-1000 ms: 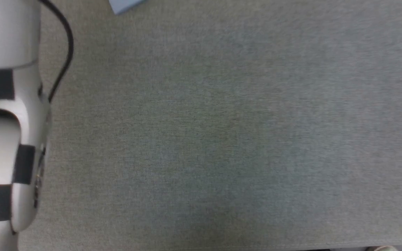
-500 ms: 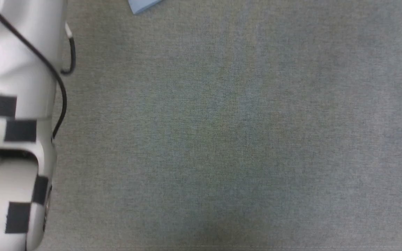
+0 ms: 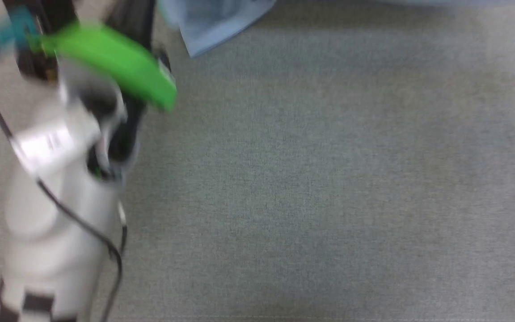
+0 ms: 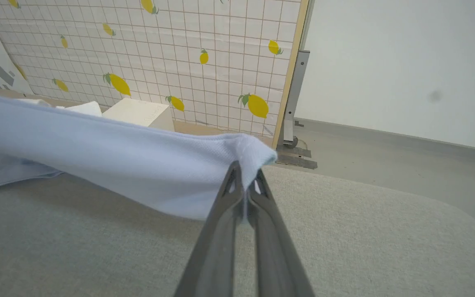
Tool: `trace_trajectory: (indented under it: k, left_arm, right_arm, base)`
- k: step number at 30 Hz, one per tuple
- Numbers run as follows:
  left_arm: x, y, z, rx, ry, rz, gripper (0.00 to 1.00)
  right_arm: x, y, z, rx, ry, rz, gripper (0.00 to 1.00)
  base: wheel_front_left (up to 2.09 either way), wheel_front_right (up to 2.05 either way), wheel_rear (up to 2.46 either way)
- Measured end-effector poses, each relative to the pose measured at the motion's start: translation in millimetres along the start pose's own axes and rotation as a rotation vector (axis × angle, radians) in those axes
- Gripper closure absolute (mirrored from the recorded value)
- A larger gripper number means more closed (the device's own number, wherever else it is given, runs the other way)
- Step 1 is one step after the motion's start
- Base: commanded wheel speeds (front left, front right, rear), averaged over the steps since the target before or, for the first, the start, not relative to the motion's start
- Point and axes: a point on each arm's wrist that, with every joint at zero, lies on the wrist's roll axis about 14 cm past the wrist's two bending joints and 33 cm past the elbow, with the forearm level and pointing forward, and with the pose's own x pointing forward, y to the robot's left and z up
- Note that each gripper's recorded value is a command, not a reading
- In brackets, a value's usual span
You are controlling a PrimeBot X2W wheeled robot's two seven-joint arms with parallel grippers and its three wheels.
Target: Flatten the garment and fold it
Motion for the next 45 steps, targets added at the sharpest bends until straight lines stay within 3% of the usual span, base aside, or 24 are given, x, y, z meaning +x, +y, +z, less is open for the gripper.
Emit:
trace_trajectory:
  k: [8,20,32,40,45]
  left_arm:
    - [-80.8,-15.3,-34.2,-0.12,0.106,0.072,1.0]
    - [-195.4,-33.3,-72.2,-0.143,0.359,0.109,1.0]
    - [-272.2,-58.4,-106.2,-0.302,0.558,0.133,1.0]
    - [-308.9,-74.0,-111.3,-0.359,0.605,0.13,1.0]
    - [-319.6,-75.2,-109.0,-0.367,0.608,0.136,1.0]
  right_arm:
    - [-68.2,6.3,-19.4,0.116,0.054,-0.031,1.0]
    - [-188.0,18.4,-60.0,0.302,0.192,-0.11,1.0]
    - [-267.7,50.3,-98.4,0.394,0.448,-0.066,1.0]
    - [-317.2,67.7,-109.6,0.429,0.583,-0.023,1.0]
    - [-329.9,69.4,-104.2,0.455,0.581,-0.028,1.0]
  base:
    - [0.0,0.0,0.0]
    - [0.0,0.0,0.0]
    - [0.0,0.0,0.0]
    - [0.0,0.0,0.0]
    - [0.0,0.0,0.0]
